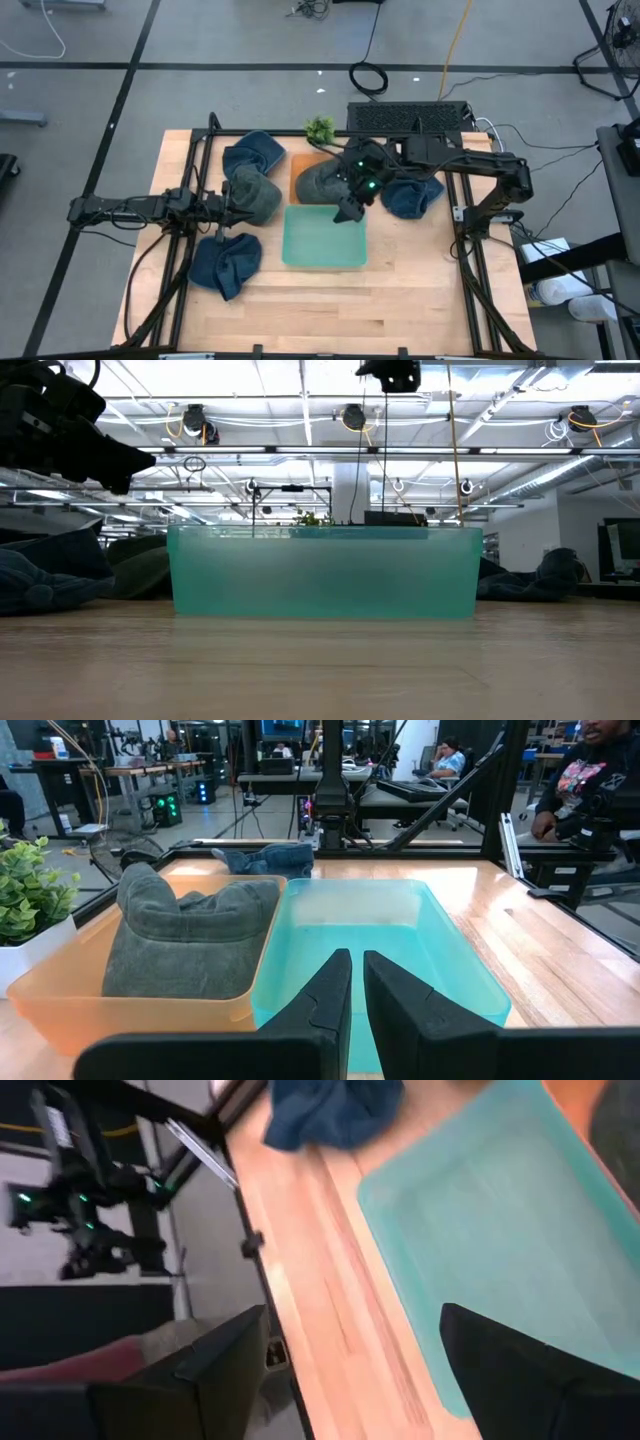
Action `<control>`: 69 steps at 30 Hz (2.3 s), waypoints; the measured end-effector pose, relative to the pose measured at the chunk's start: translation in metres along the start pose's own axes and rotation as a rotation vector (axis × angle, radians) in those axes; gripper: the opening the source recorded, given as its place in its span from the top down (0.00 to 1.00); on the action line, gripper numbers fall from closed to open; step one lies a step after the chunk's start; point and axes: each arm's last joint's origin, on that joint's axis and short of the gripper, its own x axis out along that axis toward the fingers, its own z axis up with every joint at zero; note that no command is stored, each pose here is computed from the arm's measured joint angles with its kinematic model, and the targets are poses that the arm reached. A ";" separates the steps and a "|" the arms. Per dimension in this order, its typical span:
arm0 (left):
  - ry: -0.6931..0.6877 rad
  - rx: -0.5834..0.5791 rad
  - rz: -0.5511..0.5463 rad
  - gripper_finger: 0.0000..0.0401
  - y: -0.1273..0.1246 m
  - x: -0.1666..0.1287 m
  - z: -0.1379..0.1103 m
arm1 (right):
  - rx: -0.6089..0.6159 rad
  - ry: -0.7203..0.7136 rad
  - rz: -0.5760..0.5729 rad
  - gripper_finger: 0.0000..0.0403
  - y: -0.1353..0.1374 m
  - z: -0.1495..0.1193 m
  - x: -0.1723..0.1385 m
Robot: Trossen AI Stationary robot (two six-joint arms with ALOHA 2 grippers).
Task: Pick & Place hat
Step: Put the top right blue cap into the light blue bin
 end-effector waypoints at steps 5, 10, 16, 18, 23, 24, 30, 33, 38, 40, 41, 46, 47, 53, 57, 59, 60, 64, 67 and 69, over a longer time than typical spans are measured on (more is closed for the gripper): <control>0.000 0.000 0.001 0.91 0.000 0.000 0.000 | 0.026 0.002 -0.102 0.30 -0.004 -0.008 -0.007; 0.000 0.000 0.000 0.91 0.000 0.000 0.000 | 0.044 -0.012 -0.159 0.30 -0.005 -0.013 -0.015; 0.000 0.000 0.001 0.91 0.000 0.000 0.000 | 0.083 -0.015 -0.224 0.30 -0.008 -0.018 -0.023; 0.000 0.000 0.000 0.91 0.000 0.000 0.000 | 0.103 -0.011 -0.253 0.30 -0.011 -0.019 -0.025; 0.000 0.000 0.000 0.91 0.000 0.000 0.000 | 0.155 -0.020 -0.402 0.30 -0.022 -0.022 -0.031; 0.000 0.000 0.000 0.91 0.000 0.000 0.000 | 0.162 -0.021 -0.432 0.30 -0.024 -0.023 -0.032; 0.000 0.000 0.000 0.91 0.000 0.000 0.000 | 0.190 -0.022 -0.558 0.30 -0.034 -0.025 -0.038; 0.000 0.000 0.000 0.91 0.000 0.000 0.000 | 0.196 0.005 -0.616 0.30 -0.038 -0.028 -0.041; 0.000 0.000 0.000 0.91 0.000 0.000 0.000 | 0.178 0.092 -0.709 0.30 -0.044 -0.036 -0.047; 0.000 0.000 0.000 0.91 0.000 0.000 0.000 | 0.170 0.127 -0.728 0.30 -0.048 -0.038 -0.049; 0.000 0.000 0.000 0.91 0.000 0.000 0.000 | 0.170 0.133 -0.733 0.30 -0.050 -0.037 -0.049; 0.000 0.000 0.000 0.91 0.000 0.000 0.000 | 0.193 0.119 -0.725 0.30 -0.066 -0.038 -0.049; 0.000 0.000 0.000 0.91 0.000 0.000 0.000 | 0.194 0.111 -0.710 0.30 -0.068 -0.038 -0.050; 0.000 0.000 0.000 0.91 0.000 0.000 0.000 | 0.209 0.095 -0.713 0.30 -0.085 -0.042 -0.050; 0.000 0.000 0.001 0.91 0.000 0.000 0.000 | 0.200 0.129 -0.725 0.30 -0.099 -0.049 -0.039; 0.000 0.000 0.000 0.91 0.000 0.000 0.000 | 0.198 0.138 -0.731 0.30 -0.106 -0.051 -0.031; -0.001 0.000 0.000 0.91 0.000 0.000 0.000 | 0.199 0.138 -0.730 0.30 -0.110 -0.053 -0.026; 0.000 0.000 0.000 0.91 0.000 0.000 0.000 | 0.214 0.152 -0.740 0.30 -0.127 -0.060 -0.009; 0.000 0.000 0.000 0.91 0.000 0.000 0.000 | 0.212 0.150 -0.740 0.30 -0.136 -0.064 0.001; 0.000 0.000 0.000 0.91 0.000 0.000 0.000 | 0.207 0.138 -0.734 0.30 -0.141 -0.067 0.005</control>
